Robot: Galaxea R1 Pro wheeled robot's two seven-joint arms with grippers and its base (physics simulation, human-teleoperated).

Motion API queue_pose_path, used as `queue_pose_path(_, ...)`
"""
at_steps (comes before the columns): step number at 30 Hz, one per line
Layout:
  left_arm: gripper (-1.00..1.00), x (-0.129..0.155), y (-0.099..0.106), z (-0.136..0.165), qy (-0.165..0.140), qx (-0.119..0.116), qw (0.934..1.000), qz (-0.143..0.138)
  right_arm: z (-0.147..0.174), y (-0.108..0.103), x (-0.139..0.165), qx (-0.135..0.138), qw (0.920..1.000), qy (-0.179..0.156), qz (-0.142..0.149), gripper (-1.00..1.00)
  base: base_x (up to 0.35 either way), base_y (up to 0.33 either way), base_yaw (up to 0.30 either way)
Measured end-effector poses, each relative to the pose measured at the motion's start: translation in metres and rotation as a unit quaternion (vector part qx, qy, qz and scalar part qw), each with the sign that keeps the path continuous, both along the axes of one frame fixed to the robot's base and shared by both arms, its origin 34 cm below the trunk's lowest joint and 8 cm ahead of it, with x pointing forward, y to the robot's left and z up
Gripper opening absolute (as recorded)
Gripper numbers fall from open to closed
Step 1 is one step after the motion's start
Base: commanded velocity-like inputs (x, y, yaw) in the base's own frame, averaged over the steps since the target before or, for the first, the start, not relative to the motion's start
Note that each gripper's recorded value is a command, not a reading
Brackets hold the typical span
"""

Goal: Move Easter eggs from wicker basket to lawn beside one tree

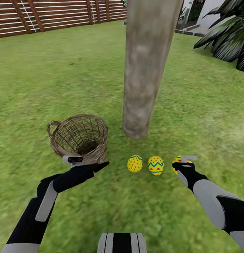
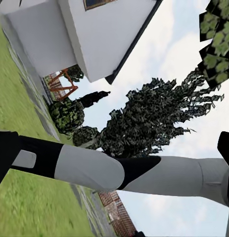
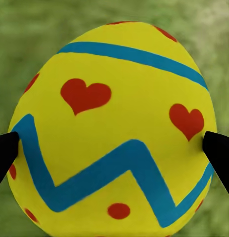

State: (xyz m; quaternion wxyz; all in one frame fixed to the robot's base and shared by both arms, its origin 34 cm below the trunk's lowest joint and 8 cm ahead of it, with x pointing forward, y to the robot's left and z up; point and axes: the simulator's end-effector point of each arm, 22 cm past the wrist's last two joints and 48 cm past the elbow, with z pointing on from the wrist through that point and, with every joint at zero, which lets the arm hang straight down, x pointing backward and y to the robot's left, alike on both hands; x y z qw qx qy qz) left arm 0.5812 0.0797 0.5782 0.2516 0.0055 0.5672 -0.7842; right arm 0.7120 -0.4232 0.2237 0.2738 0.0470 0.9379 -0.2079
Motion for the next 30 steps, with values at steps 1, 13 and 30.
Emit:
queue_pose_path(1, 1.0, 0.0, 0.0, -0.002, 0.002, 0.0, 1.0, 0.0, -0.003, 0.0, -0.001, 0.0, 1.0, 0.002, 0.0, -1.0, 0.0, 0.0, 0.0)
queue_pose_path(13, 1.0, 0.003, -0.001, -0.029, 0.027, 0.002, 0.9996, 0.0, -0.027, 0.004, -0.003, 0.0, 1.0, 0.009, 0.004, -1.0, 0.0, 0.0, 0.0)
queue_pose_path(30, 1.0, 0.004, -0.006, -0.029, 0.032, -0.009, 0.9995, 0.002, -0.025, 0.014, 0.006, -0.006, 0.9996, 0.004, 0.027, -1.0, 0.06, 0.0, 0.0)
